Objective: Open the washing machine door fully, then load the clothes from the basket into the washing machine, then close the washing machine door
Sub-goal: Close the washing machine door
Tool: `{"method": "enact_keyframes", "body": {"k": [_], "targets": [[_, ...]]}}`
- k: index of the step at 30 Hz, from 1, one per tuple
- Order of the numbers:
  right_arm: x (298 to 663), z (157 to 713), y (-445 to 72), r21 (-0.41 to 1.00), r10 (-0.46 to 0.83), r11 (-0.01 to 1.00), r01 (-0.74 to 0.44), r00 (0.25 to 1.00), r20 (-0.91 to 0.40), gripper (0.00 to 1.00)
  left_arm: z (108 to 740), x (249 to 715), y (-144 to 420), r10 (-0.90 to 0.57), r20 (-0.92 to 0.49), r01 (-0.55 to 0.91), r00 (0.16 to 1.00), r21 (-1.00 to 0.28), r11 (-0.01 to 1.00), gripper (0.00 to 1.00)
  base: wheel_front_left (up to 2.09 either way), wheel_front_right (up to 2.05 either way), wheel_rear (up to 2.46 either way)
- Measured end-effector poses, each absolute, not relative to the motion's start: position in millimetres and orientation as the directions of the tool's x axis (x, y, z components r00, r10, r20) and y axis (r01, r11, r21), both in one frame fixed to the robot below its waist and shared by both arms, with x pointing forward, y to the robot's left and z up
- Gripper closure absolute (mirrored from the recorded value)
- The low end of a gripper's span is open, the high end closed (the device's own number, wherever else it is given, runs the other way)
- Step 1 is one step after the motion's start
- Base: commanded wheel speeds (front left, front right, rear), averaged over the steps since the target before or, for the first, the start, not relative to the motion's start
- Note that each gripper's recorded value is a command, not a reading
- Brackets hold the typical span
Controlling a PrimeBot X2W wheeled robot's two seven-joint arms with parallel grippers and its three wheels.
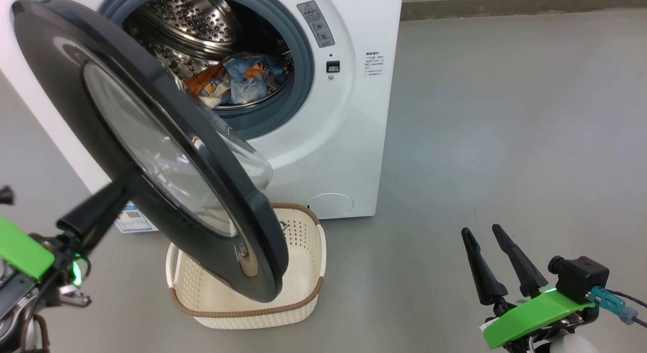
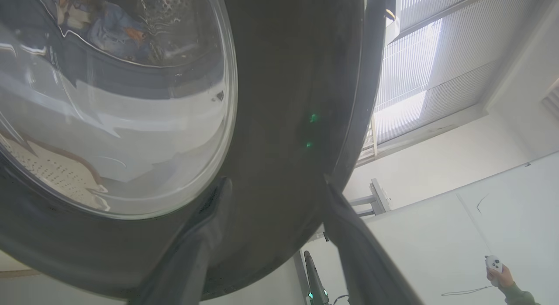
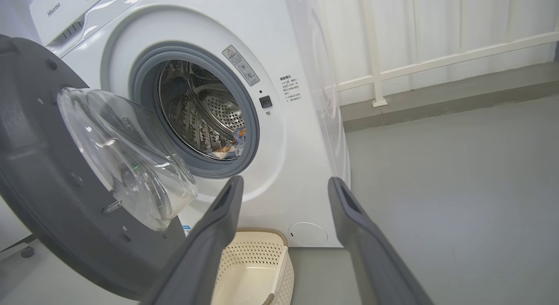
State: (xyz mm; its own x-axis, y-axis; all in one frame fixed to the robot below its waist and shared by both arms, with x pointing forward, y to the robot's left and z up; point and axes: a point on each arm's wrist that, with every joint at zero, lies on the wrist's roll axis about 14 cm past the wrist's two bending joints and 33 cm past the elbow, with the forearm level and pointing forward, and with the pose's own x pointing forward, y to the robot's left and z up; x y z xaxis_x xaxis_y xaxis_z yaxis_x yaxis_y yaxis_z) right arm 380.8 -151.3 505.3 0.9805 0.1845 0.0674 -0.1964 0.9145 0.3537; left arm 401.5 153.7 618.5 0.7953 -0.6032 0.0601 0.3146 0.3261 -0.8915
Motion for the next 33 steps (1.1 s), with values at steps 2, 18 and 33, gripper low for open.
{"method": "enact_keyframes", "body": {"k": [2, 18, 33], "targets": [[381.4, 506.1, -150.1, 0.351, 0.189, 0.914, -0.201, 0.98, 0.07, 0.0, 623.8, 403.6, 163.0, -0.554, 0.086, 0.332, 0.828, -0.871, 0.361, 0.0, 0.0, 0.0, 0.0], [380.9, 506.3, -155.1, 0.348, 0.176, 0.918, -0.19, 0.982, 0.071, 0.0, 592.0, 390.7, 182.0, -0.236, 0.123, 0.262, 0.964, -0.593, 0.761, 0.0, 0.0, 0.0, 0.0], [379.0, 508.6, -157.5, 0.346, 0.17, 0.92, -0.186, 0.982, 0.077, 0.0, 544.2, 379.9, 182.1, -0.145, 0.158, 0.197, 0.977, -0.395, 0.897, 0.0, 0.0, 0.0, 0.0]]}}
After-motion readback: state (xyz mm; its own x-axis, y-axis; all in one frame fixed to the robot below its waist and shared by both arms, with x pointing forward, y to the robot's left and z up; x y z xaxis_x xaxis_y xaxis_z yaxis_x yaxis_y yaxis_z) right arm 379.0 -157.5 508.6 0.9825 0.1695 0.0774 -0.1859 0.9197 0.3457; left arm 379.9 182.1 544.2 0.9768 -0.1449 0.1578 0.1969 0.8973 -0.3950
